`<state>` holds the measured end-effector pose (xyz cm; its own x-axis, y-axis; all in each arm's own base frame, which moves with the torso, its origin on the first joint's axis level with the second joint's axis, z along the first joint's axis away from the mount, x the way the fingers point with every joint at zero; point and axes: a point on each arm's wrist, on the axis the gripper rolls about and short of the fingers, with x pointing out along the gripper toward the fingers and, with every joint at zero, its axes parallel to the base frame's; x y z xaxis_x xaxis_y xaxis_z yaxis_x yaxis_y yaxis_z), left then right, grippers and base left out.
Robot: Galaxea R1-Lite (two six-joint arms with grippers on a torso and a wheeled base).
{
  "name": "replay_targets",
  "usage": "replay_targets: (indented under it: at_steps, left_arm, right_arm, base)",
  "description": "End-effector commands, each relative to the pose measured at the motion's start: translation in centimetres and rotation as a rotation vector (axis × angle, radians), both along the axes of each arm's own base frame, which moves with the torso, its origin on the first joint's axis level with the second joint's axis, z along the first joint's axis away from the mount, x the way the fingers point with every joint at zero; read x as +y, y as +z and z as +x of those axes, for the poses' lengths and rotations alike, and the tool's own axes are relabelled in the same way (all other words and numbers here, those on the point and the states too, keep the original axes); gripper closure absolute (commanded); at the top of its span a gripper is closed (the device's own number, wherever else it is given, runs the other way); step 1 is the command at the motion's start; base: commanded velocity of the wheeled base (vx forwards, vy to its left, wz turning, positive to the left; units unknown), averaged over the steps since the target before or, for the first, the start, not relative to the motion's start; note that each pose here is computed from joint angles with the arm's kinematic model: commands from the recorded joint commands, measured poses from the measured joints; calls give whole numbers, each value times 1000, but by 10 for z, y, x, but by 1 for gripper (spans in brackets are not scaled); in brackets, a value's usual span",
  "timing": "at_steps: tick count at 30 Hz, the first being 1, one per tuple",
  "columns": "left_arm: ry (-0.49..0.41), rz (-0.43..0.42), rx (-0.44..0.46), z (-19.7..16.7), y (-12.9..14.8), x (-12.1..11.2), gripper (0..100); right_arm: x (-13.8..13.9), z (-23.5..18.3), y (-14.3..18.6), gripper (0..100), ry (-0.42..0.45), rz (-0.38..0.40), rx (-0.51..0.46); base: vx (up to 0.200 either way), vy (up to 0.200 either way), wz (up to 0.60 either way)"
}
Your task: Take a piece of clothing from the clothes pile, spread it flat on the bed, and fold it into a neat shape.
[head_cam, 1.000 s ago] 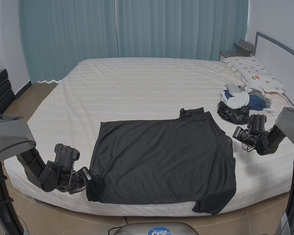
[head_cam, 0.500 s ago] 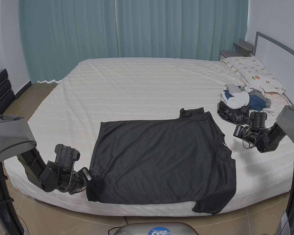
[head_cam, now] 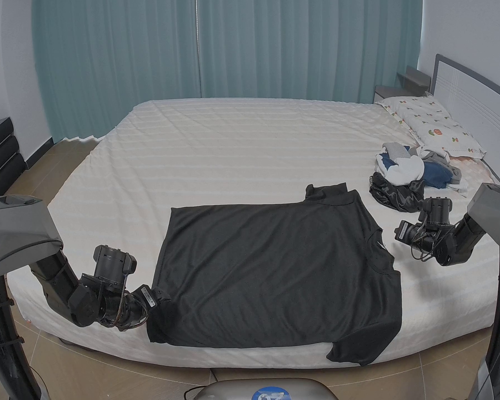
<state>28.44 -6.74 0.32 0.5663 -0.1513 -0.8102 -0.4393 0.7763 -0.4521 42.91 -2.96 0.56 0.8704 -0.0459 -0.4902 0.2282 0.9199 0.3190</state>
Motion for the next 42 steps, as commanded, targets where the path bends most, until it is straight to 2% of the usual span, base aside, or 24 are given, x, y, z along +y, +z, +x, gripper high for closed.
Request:
replay_targets:
  at_steps: [1, 4, 5, 7, 8, 10, 12, 15, 16, 17, 21, 27, 30, 33, 42]
  left_arm:
    - [3, -9, -6, 1, 2, 2, 0]
    - [3, -21, -4, 1, 3, 4, 0]
    - [-16, -61, -10, 0, 9, 8, 0]
    - [-21, -74, -14, -1, 11, 9, 0]
    - [-29, -91, -14, -2, 13, 12, 0]
    - [-47, -87, -10, -3, 12, 16, 0]
    - [-77, -72, 0, -6, 9, 19, 0]
    - [-178, -45, 18, -16, 1, 23, 0]
    - [-189, -43, 18, -17, 1, 23, 0]
    - [-244, -31, 24, -23, -2, 23, 0]
    - [-353, -1, 4, -27, -5, 21, 0]
    - [-451, 60, 12, -29, -19, 20, 0]
    - [-527, 99, 19, -35, -22, 13, 0]
    - [-550, 120, 29, -33, -28, 8, 0]
    - [-575, 233, -15, -20, -42, -3, 0]
  right_arm:
    - [2, -10, -6, 0, -16, 77, 32]
    - [1, -13, -7, 0, -31, 101, 39]
    - [0, -24, -2, 0, -68, 165, 50]
    - [1, -29, 1, 0, -76, 193, 52]
    - [2, -43, 10, 0, -85, 263, 64]
    - [5, -60, 15, 0, -82, 297, 89]
    - [7, -73, 17, 0, -76, 302, 111]
    - [11, -95, 17, 0, -60, 313, 154]
    - [12, -97, 18, 0, -55, 315, 153]
    - [12, -104, 18, 0, -40, 331, 150]
    - [14, -117, 11, 0, -3, 349, 156]
    - [20, -128, 9, 0, 32, 352, 135]
    - [20, -130, 6, 0, 36, 354, 144]
    - [20, -130, 5, 0, 38, 358, 148]
    - [22, -132, 5, 0, 46, 360, 155]
  base:
    - [0, 0, 0]
    - [0, 0, 0]
    - [0, 0, 0]
    - [0, 0, 0]
    - [0, 0, 0]
    - [0, 0, 0]
    - [0, 0, 0]
    - [0, 0, 0]
    - [0, 0, 0]
    - [0, 0, 0]
    - [0, 0, 0]
    - [0, 0, 0]
    - [0, 0, 0]
    - [0, 0, 0]
    - [0, 0, 0]
